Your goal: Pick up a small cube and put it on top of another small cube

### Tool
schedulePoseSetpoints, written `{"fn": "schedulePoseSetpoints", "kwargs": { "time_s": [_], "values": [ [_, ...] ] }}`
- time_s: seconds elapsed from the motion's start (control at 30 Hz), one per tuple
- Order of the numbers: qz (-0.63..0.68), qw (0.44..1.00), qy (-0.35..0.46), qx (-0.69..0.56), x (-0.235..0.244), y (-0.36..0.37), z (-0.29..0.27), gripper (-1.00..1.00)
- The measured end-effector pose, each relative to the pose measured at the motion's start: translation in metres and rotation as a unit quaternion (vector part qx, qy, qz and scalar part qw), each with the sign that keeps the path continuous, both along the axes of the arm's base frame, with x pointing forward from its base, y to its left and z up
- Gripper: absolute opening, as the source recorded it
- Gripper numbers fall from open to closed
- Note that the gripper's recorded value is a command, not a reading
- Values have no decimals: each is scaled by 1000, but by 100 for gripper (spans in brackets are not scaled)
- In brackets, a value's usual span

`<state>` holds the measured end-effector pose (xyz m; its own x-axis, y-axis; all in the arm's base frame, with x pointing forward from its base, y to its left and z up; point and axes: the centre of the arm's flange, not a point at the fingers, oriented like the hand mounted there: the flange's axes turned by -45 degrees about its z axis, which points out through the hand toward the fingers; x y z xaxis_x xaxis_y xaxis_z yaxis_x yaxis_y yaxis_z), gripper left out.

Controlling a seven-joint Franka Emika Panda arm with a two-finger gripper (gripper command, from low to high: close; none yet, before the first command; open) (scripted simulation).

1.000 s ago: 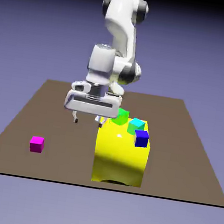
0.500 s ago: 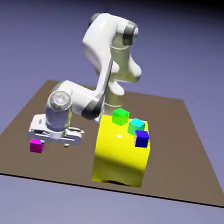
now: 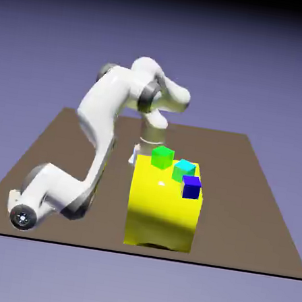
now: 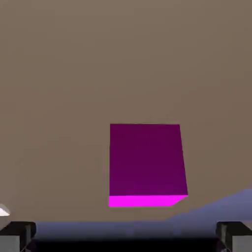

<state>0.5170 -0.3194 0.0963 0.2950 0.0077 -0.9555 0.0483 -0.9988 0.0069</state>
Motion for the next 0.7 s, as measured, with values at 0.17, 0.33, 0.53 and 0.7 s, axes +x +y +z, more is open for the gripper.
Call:
{"fn": "schedulePoseSetpoints", "kwargs": {
  "time_s": [0.17,0.33,0.53,0.7],
  "values": [
    [-16,998,58,1,-21,-12,-26,0],
    [-16,998,58,2,-59,-12,-48,0],
    [-16,998,58,1,-40,-13,-37,-100],
    [-3,998,49,51,4,26,-26,-100]
  ]
}}
